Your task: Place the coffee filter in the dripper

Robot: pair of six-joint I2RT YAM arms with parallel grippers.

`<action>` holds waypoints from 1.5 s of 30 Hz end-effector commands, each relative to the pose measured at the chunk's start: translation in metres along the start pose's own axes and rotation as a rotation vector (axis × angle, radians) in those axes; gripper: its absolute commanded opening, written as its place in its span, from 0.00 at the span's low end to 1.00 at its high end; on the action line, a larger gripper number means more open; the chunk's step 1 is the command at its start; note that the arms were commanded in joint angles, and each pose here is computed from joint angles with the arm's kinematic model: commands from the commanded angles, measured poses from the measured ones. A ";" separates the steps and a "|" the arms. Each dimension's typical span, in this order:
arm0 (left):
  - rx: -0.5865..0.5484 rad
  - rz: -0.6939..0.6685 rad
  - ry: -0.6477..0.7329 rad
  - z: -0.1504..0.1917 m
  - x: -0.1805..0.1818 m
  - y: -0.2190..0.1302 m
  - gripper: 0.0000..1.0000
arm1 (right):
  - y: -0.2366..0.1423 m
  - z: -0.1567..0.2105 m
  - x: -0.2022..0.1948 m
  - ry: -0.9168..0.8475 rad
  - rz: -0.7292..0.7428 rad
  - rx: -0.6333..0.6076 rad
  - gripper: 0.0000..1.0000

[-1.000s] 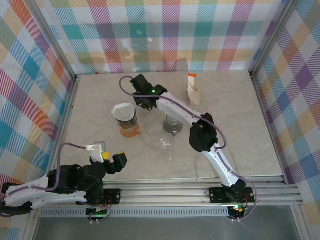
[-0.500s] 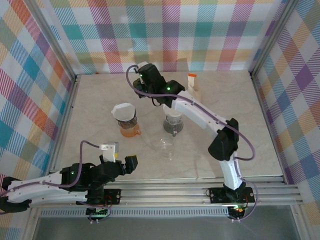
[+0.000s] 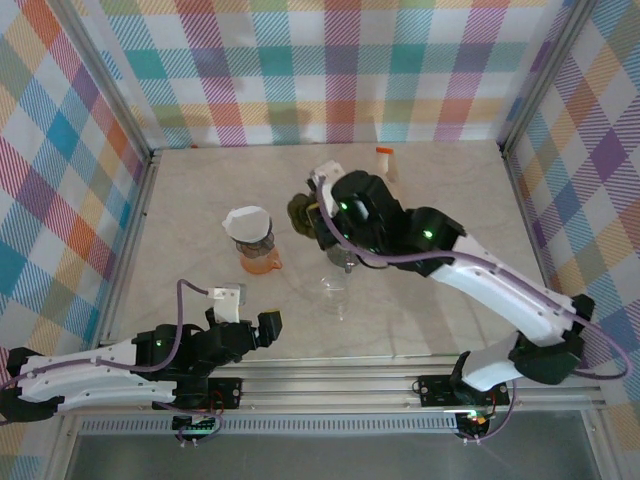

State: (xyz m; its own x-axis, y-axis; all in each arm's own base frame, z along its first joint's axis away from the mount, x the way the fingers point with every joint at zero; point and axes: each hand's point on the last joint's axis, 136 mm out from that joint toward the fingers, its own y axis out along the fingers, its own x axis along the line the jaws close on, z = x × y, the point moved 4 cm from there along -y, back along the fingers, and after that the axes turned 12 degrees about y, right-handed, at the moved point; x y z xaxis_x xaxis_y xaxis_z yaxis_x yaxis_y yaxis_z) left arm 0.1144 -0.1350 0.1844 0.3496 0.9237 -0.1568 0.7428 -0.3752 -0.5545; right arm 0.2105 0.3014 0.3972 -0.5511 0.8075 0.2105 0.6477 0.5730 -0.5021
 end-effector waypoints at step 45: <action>-0.046 0.002 -0.062 -0.004 0.014 -0.011 1.00 | 0.077 0.168 0.008 -0.394 0.324 0.535 0.00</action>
State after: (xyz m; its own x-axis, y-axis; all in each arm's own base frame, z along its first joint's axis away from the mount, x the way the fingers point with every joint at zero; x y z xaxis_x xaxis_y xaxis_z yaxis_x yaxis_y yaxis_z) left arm 0.1140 -0.1199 0.1975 0.3224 0.9196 -0.2246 0.7653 -0.3929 -0.5099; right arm 0.1685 0.3280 0.2203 -0.6068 0.7455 -0.2757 0.5008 0.0892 -0.8610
